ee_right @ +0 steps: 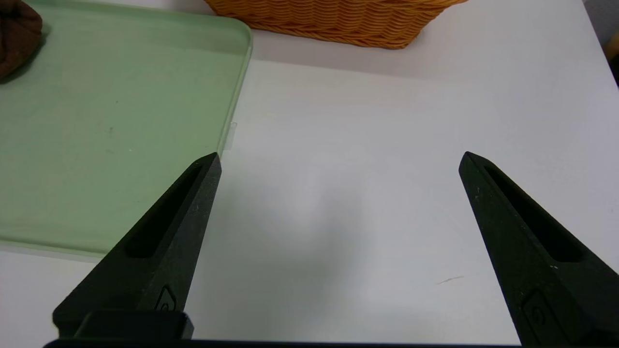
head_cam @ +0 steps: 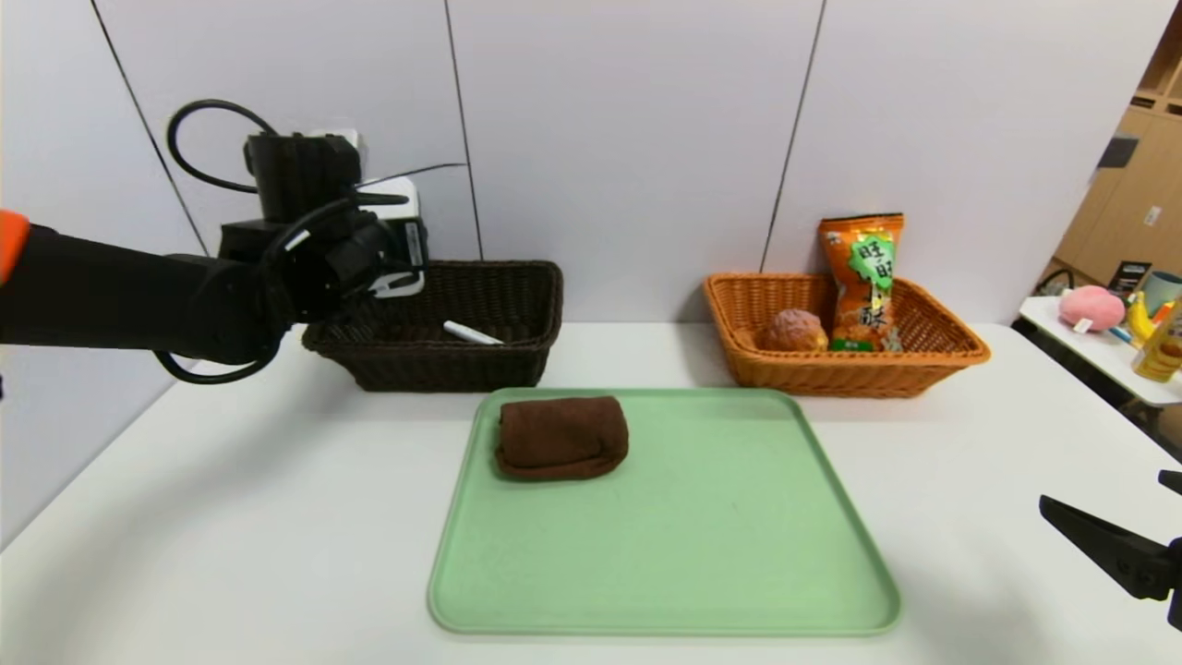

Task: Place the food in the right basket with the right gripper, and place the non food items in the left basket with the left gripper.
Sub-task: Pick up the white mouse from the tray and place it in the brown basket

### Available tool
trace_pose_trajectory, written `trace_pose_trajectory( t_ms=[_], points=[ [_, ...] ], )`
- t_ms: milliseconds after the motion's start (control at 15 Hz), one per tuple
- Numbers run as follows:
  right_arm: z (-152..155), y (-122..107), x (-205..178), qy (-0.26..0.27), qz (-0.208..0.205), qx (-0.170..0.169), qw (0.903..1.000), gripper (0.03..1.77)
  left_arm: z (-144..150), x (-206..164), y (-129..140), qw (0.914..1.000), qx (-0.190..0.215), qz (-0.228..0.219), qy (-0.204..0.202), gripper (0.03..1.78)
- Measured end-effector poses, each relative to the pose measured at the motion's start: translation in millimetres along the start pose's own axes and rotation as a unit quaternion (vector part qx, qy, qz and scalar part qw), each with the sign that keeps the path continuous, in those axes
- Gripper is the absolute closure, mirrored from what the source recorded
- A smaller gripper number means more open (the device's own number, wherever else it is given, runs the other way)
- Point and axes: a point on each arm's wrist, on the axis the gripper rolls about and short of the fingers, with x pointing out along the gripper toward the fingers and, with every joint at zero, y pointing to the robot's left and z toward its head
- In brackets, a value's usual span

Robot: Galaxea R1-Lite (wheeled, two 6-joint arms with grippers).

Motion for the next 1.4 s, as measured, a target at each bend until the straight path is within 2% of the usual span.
trace_pose_trajectory(
  t_ms=[200,400,533,1267,1400],
  points=[
    [-3,0,0,0.005,0.0,0.001,1.0,0.1,-25,20,2,0.9995,0.015,-0.023,0.018,0.83],
    [-5,0,1,0.009,0.001,0.002,1.0,0.1,-49,38,5,0.9986,0.022,-0.019,0.044,0.83],
    [-6,0,1,0.011,0.001,0.002,0.9999,0.1,-58,45,8,0.9987,0.022,-0.014,0.043,0.83],
    [-7,1,2,0.014,0.002,0.002,0.9999,0.09,-68,63,33,0.9986,0.02,0.017,0.046,0.83],
    [-8,1,2,0.015,0.002,0.002,0.9999,0.09,-67,63,33,0.9987,0.019,0.018,0.044,0.68]
  ],
)
